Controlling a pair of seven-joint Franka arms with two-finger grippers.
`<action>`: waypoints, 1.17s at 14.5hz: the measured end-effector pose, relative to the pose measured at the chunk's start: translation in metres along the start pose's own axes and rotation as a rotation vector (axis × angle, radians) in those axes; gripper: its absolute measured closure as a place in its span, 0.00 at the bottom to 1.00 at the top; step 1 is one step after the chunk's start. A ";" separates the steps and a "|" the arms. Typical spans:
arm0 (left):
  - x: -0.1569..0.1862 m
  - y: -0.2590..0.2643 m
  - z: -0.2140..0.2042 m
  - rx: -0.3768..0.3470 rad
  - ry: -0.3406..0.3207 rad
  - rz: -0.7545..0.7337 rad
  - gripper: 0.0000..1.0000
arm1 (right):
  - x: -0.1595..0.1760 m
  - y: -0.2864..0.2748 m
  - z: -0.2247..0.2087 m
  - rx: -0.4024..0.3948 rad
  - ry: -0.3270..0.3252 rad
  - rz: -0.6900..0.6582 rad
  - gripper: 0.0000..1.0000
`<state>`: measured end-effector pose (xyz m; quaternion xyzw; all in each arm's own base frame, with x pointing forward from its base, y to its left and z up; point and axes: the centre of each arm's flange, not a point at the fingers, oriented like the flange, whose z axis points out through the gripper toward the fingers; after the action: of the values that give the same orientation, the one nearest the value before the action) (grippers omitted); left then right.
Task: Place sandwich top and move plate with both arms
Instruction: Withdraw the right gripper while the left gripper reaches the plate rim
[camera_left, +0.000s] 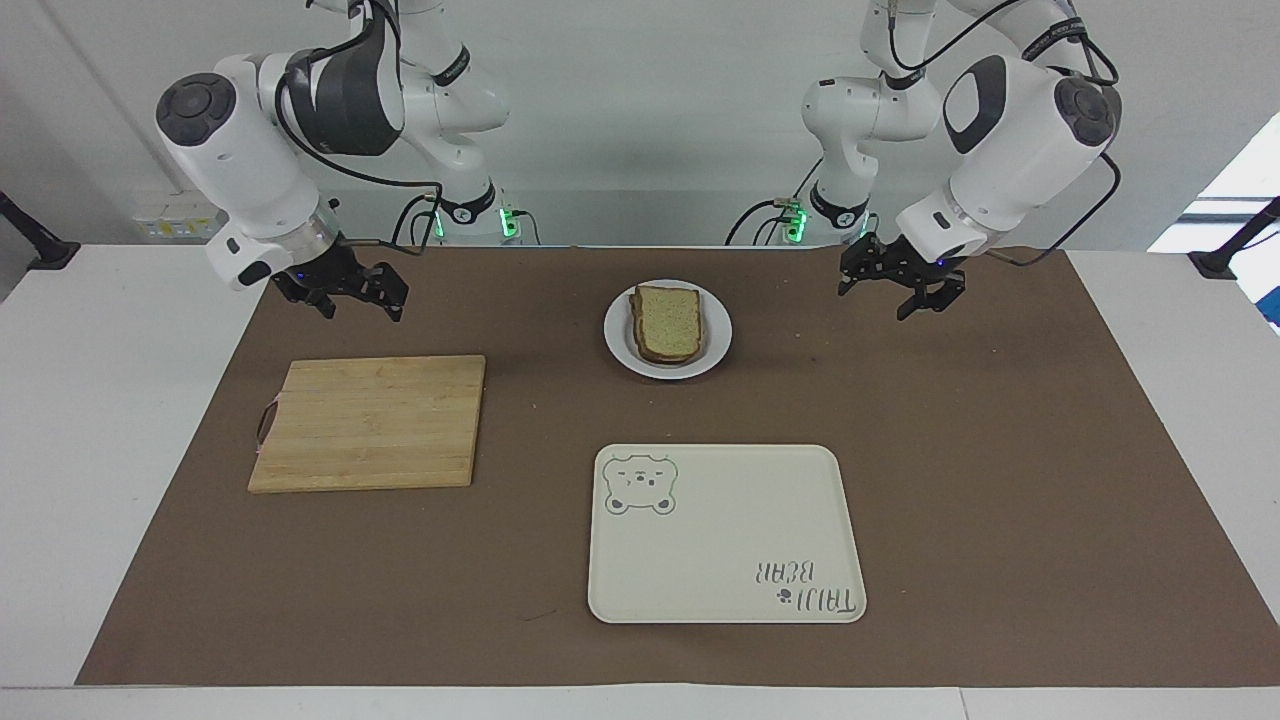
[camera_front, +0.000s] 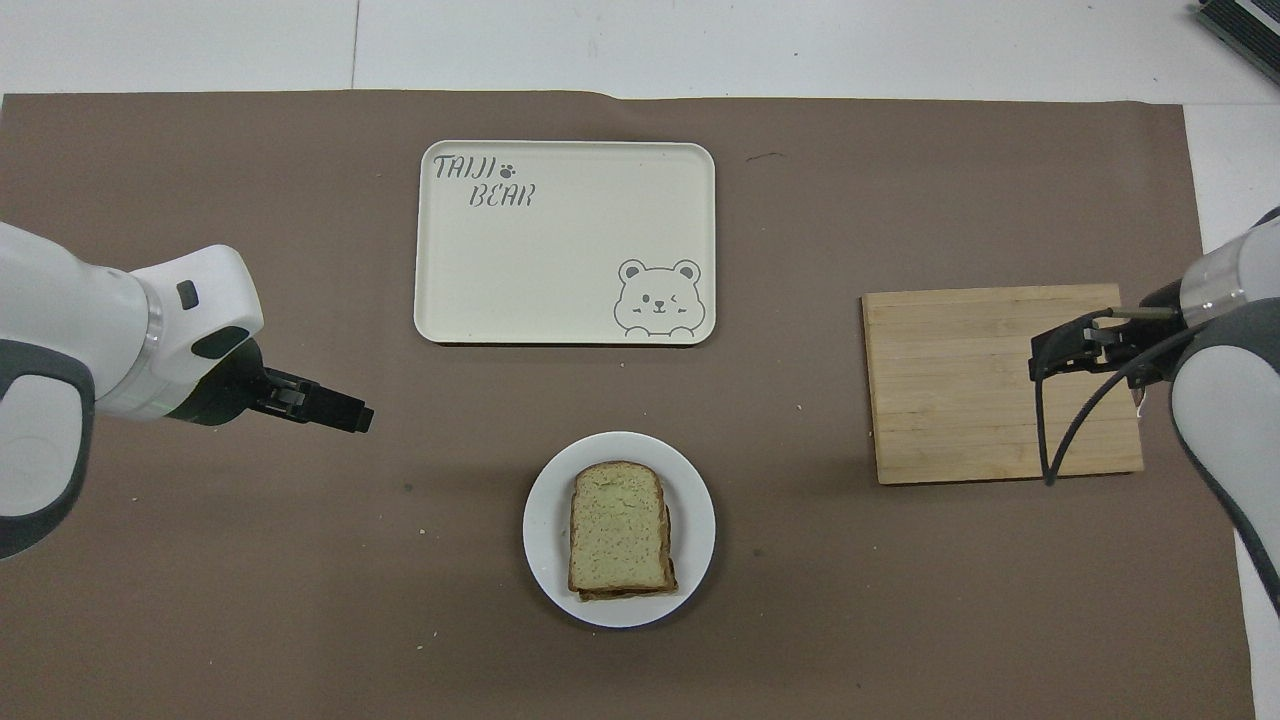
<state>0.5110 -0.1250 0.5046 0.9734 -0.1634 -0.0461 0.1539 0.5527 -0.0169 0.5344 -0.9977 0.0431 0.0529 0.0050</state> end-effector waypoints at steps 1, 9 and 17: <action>-0.001 0.001 0.008 -0.008 0.002 0.003 0.00 | -0.002 0.000 -0.012 0.000 0.023 -0.001 0.00; -0.017 0.018 0.105 -0.186 0.049 -0.043 0.00 | -0.022 0.014 -0.093 0.011 0.130 -0.005 0.00; -0.047 0.016 0.179 -0.376 0.105 -0.126 0.00 | -0.040 0.015 -0.128 0.006 0.127 -0.006 0.00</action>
<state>0.4364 -0.1749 0.3421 0.9370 -0.0823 -0.0344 0.3378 0.5247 -0.0306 0.6655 -0.9991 0.0403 -0.0107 0.0055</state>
